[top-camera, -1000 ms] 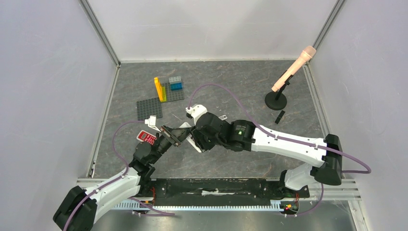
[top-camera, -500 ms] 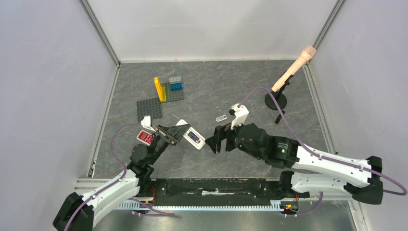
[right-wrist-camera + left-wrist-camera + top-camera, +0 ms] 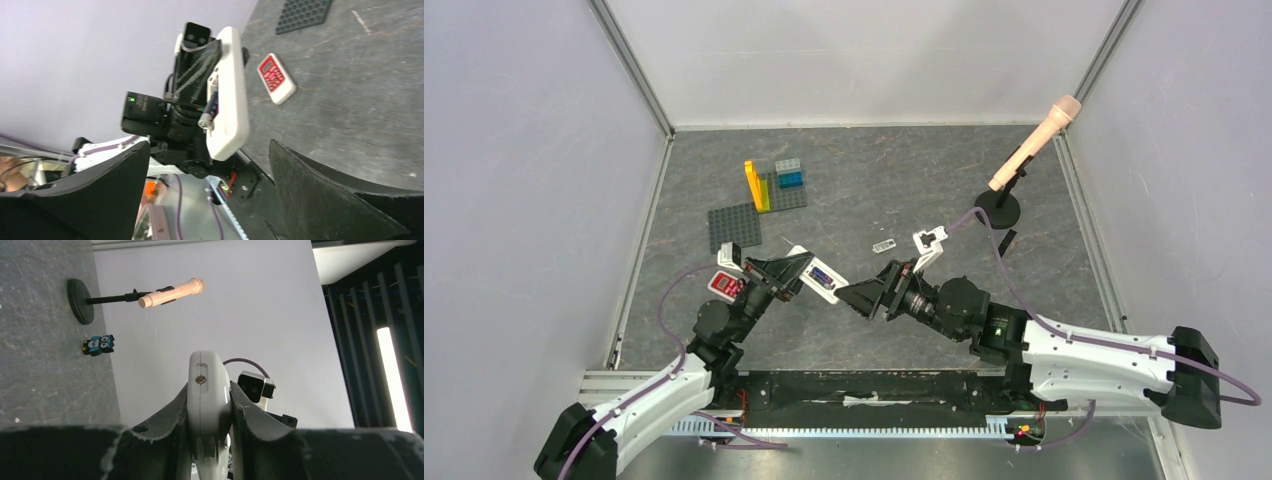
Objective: Load the batteries into the remote control
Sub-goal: Load the battery into the remote control.
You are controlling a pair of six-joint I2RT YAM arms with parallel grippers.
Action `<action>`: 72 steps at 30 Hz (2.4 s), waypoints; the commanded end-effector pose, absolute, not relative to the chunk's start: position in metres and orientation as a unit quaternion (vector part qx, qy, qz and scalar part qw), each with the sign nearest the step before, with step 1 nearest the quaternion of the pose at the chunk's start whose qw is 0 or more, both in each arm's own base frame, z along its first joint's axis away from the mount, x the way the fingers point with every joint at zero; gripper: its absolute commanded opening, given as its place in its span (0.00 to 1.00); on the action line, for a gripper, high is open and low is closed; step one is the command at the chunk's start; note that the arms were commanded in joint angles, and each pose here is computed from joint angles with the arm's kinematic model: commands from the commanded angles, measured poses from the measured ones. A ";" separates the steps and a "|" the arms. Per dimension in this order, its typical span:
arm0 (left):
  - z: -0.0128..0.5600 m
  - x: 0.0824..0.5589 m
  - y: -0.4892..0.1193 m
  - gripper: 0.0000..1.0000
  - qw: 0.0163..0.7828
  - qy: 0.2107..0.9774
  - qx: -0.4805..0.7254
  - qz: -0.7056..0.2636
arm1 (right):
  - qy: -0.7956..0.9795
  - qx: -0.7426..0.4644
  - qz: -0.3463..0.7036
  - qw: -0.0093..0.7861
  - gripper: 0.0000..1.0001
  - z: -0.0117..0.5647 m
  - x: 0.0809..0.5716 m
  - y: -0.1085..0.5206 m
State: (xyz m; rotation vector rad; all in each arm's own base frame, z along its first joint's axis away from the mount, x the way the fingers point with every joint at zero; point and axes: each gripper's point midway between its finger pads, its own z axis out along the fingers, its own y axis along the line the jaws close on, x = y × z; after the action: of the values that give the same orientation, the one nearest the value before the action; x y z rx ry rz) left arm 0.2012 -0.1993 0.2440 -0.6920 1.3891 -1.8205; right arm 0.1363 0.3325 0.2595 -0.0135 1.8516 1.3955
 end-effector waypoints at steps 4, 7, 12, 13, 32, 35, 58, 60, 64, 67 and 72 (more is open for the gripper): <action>0.268 0.200 -0.191 0.02 0.319 0.484 -0.312 -0.753 | 0.687 0.044 0.624 0.369 0.78 0.296 0.137 0.351; 0.267 0.200 -0.191 0.02 0.311 0.483 -0.316 -0.755 | 0.700 0.054 0.617 0.356 0.74 0.290 0.141 0.358; 0.263 0.200 -0.190 0.02 0.306 0.485 -0.322 -0.753 | 0.706 0.068 0.612 0.349 0.67 0.286 0.146 0.363; 0.262 0.200 -0.190 0.02 0.306 0.485 -0.322 -0.753 | 0.707 0.072 0.611 0.348 0.66 0.285 0.147 0.363; 0.260 0.197 -0.191 0.02 0.315 0.489 -0.310 -0.752 | 0.713 0.090 0.607 0.339 0.68 0.275 0.160 0.368; 0.260 0.196 -0.191 0.02 0.315 0.490 -0.308 -0.752 | 0.717 0.091 0.605 0.334 0.62 0.269 0.160 0.369; 0.280 0.184 -0.193 0.02 0.412 0.499 -0.206 -0.734 | 0.808 0.104 0.490 0.312 0.39 0.209 0.171 0.364; 0.279 0.185 -0.192 0.02 0.416 0.500 -0.207 -0.731 | 0.812 0.105 0.480 0.316 0.39 0.207 0.172 0.360; 0.280 0.185 -0.191 0.02 0.425 0.504 -0.206 -0.723 | 0.816 0.100 0.468 0.324 0.39 0.205 0.174 0.357; 0.279 0.185 -0.191 0.02 0.428 0.510 -0.203 -0.718 | 0.815 0.091 0.470 0.326 0.44 0.208 0.173 0.358; 0.273 0.186 -0.190 0.02 0.435 0.516 -0.204 -0.710 | 0.797 0.087 0.493 0.337 0.61 0.227 0.171 0.353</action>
State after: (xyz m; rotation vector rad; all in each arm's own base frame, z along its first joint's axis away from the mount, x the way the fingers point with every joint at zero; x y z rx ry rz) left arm 0.2031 -0.1879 0.2412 -0.6374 1.3751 -1.6994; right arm 0.1586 0.3662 0.2181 0.2087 2.1292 1.3522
